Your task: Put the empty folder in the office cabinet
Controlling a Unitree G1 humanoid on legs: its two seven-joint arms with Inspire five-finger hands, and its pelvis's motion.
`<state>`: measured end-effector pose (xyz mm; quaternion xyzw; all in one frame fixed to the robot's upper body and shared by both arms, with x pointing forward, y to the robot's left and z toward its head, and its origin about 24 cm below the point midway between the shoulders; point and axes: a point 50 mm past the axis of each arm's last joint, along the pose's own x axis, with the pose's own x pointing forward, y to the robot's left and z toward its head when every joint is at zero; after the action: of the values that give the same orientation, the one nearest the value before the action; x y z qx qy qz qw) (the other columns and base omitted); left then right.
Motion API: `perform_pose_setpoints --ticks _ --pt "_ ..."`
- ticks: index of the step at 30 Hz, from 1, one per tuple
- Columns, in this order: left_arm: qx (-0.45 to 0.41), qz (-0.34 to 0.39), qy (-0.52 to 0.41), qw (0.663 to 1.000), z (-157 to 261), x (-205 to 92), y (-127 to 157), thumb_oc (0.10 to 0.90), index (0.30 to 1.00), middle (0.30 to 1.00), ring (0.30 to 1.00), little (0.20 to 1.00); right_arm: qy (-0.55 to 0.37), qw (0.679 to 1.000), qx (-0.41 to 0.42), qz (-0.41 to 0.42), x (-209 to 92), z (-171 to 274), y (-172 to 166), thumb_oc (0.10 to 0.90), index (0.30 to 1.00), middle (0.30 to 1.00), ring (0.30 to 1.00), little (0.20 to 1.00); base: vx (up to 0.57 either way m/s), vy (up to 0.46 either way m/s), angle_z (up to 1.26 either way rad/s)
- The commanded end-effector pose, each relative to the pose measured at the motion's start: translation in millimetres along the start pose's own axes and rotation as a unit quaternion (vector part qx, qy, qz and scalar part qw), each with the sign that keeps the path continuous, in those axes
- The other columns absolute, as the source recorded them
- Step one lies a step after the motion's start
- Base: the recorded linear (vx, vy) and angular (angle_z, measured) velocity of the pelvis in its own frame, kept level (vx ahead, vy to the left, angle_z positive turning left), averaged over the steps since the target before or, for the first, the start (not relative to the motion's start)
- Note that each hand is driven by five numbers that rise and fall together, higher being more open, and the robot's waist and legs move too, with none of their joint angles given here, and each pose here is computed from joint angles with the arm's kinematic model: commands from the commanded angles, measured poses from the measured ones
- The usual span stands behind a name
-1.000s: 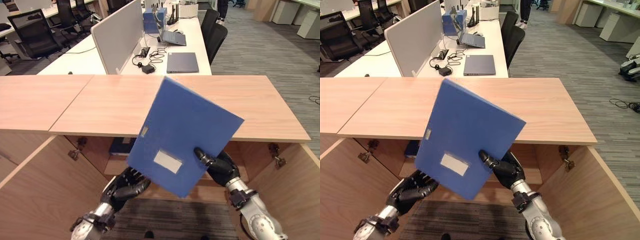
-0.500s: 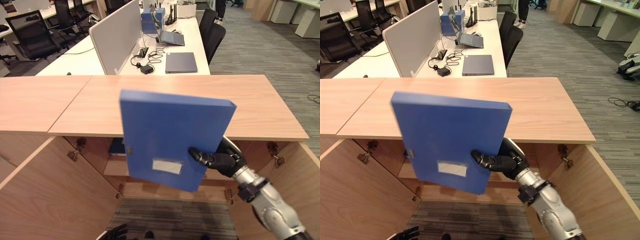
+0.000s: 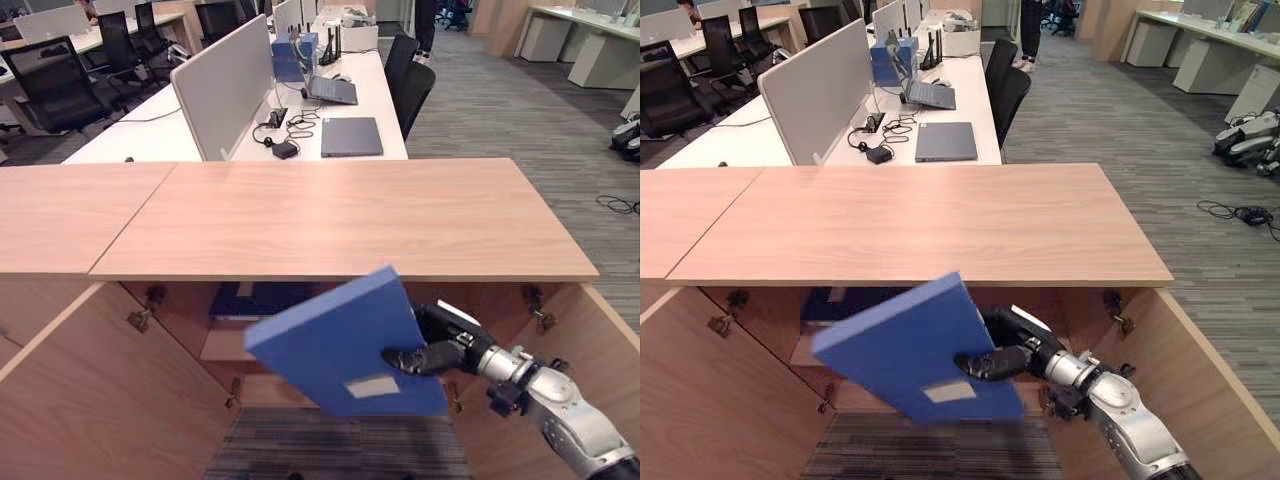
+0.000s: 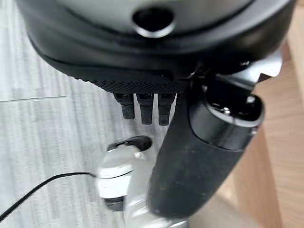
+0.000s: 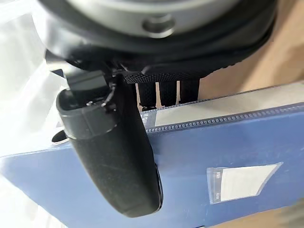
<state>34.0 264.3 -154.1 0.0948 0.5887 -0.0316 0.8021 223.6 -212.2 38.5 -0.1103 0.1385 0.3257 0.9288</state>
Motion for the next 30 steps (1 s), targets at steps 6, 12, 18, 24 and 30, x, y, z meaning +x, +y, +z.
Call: perform_pose_setpoints --ticks 6,12,18,24,30 --pt "0.055 -0.007 -0.02 0.998 24.1 6.6 0.6 0.8 0.9 0.9 0.9 0.9 0.003 0.993 -0.113 -0.022 17.0 6.7 -17.2 0.4 0.3 0.3 0.3 0.3 0.01 0.006 0.09" --pt "0.07 -0.005 -0.032 0.997 32.5 7.9 -0.8 0.8 0.9 0.9 0.9 0.9 0.032 0.996 0.047 -0.063 37.3 -39.9 0.9 0.4 0.3 0.3 0.3 0.3 0.03 0.004 0.05" --pt "0.071 -0.005 -0.029 0.997 32.4 9.0 -6.0 0.8 0.9 0.9 0.9 0.9 0.022 0.956 0.274 -0.106 57.5 -72.8 32.7 0.4 0.3 0.3 0.3 0.3 0.0 0.017 0.09" --pt "0.05 0.013 -0.028 0.998 31.1 9.1 -4.9 0.8 0.9 0.9 0.9 0.9 -0.035 0.878 0.443 -0.178 68.8 -78.2 39.9 0.4 0.3 0.3 0.3 0.3 0.0 0.015 0.06" --pt "0.045 0.022 -0.029 0.998 29.3 9.1 -8.2 0.8 0.9 0.9 0.9 0.9 -0.123 0.762 0.58 -0.26 74.7 -75.0 29.7 0.4 0.3 0.3 0.3 0.3 0.0 0.009 0.02"
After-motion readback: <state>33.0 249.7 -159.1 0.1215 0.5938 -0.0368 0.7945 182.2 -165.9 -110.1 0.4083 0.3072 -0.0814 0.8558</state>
